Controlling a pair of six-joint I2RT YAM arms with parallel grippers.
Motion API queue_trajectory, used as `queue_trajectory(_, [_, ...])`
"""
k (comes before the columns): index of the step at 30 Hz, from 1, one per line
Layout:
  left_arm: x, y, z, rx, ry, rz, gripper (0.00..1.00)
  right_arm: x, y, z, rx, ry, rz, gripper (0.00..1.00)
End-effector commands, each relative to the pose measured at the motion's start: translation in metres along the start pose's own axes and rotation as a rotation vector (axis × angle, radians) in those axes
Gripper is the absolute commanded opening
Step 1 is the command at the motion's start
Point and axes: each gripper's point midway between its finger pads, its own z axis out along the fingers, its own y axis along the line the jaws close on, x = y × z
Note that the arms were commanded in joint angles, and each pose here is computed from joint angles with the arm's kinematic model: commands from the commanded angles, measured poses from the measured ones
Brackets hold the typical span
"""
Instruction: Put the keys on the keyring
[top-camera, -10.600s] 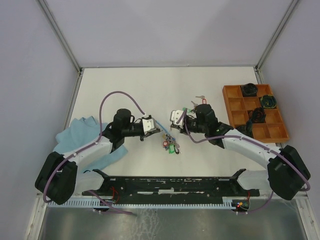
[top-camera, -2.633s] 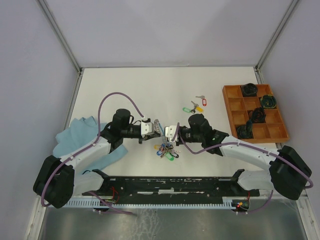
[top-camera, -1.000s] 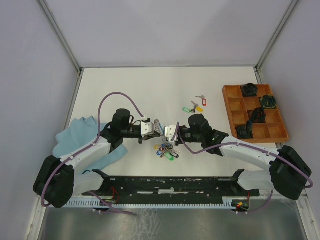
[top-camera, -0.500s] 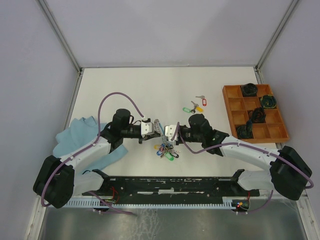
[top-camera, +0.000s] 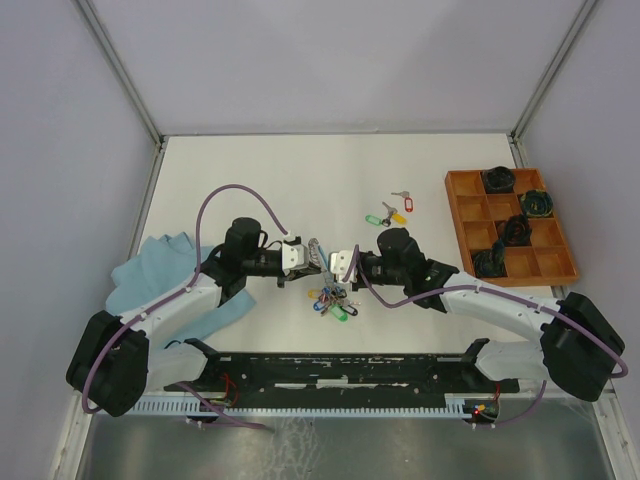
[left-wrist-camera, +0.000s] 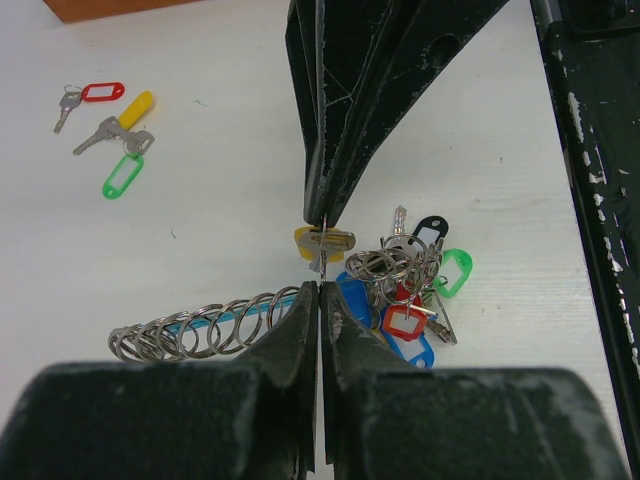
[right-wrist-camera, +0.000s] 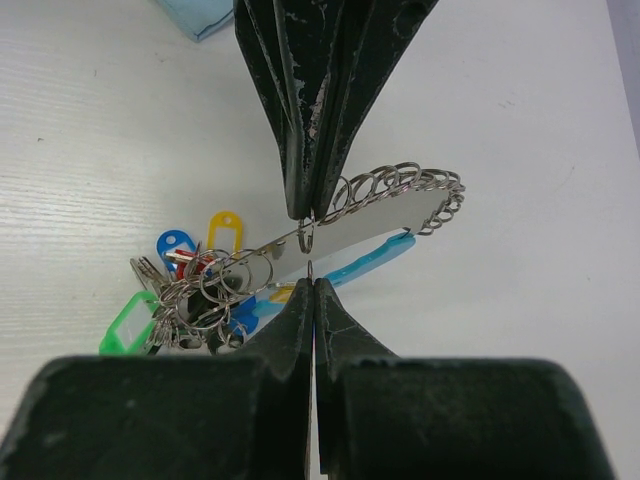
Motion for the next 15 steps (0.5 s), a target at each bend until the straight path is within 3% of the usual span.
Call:
queue_trajectory(1, [-0.0266,0.0138,-0.0023,-0.025,-0.052,0.092,0.03,-0.0274,-0.0092,-0.0041,0.011,-0.072,-0.03,0.01])
queue_trajectory(15, [-0.0281,0.012,-0.002,-0.015,-0.06,0.093,0.03,-0.0295,-0.0115,-0.0013,0.023,-0.091,-0.024,0.01])
